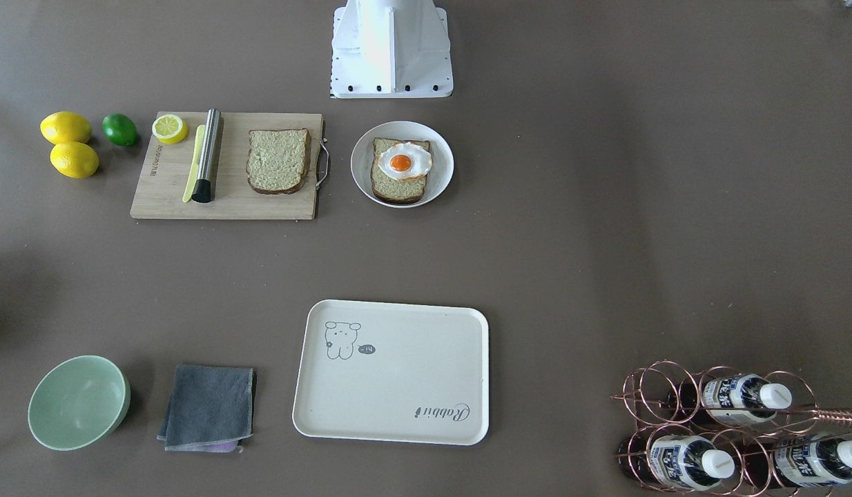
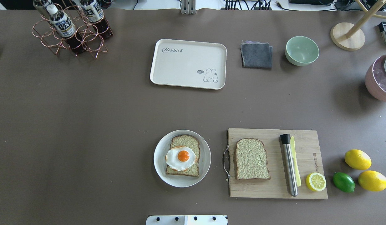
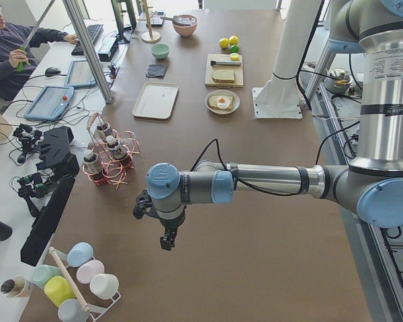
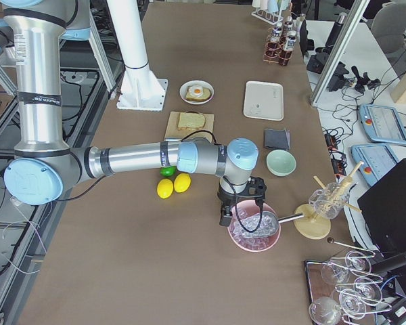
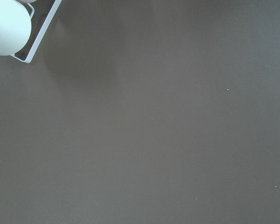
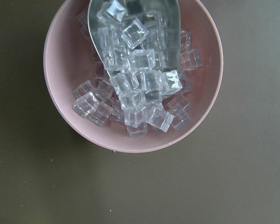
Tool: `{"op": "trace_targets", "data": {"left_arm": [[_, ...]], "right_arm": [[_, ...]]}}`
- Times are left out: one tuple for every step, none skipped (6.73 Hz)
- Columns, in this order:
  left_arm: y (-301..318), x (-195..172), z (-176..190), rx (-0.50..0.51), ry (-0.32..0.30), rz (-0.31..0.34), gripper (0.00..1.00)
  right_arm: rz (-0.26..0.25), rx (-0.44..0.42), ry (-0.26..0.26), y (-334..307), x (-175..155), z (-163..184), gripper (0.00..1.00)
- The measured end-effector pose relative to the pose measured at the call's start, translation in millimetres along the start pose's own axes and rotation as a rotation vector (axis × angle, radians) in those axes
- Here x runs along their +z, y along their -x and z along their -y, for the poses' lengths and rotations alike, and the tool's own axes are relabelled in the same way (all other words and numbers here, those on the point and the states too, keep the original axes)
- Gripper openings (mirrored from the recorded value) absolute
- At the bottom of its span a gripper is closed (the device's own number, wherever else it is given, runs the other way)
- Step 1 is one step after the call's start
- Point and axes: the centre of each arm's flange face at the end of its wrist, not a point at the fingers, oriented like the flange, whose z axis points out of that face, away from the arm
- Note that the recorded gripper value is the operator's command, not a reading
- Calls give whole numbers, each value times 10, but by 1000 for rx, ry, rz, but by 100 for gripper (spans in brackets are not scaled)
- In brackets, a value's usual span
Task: Make sandwich and place on tray
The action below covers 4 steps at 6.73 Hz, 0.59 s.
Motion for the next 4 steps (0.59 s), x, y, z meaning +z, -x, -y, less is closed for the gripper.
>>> {"op": "trace_targets", "data": {"left_arm": [[4,7,-5,-1,1,0,98],[7,12,-10,-2,3,-1,98],[9,15,-12,-2,4,-1,98],[10,16,-14,-2,4,-1,98]], "right_arm": [[0,-2,1,7,4,-1,100],[0,-3,1,11,7,0,100],[0,-4,2,13,8,-3,100],[0,-4,2,15,10,-5,100]]}}
